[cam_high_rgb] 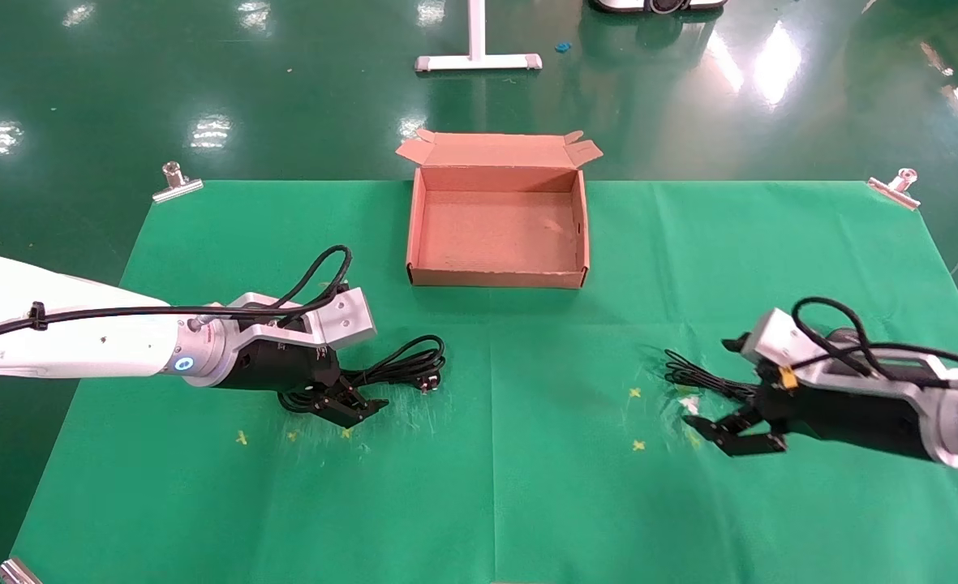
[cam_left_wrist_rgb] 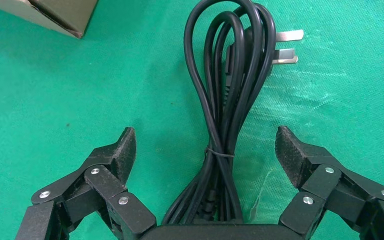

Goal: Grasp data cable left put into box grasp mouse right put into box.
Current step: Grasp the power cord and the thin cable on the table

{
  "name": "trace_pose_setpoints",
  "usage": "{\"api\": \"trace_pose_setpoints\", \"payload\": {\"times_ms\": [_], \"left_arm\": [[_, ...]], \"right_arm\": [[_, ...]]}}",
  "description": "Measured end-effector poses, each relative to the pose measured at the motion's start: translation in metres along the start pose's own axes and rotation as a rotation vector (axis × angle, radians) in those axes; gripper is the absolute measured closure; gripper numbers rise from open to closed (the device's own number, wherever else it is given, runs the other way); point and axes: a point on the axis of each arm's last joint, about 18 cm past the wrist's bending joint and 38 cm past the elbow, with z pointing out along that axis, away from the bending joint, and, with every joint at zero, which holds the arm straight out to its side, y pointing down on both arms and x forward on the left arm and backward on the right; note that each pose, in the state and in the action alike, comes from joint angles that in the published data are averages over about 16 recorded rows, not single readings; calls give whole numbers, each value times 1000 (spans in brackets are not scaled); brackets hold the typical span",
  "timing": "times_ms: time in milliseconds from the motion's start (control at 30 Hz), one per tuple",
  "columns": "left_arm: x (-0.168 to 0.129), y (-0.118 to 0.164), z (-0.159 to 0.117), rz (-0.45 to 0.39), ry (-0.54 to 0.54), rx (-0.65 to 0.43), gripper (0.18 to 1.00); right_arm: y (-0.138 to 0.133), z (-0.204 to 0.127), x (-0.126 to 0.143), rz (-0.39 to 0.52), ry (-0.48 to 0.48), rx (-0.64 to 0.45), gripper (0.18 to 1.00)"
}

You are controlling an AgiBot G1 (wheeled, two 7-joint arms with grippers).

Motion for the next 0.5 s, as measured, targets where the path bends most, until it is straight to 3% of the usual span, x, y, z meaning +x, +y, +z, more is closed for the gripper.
{"api": "trace_pose_setpoints", "payload": {"times_ms": [500], "left_arm": [[0, 0, 0, 0, 0, 0, 184]], "right_arm": [[15, 22, 23, 85, 41, 17, 178]]}}
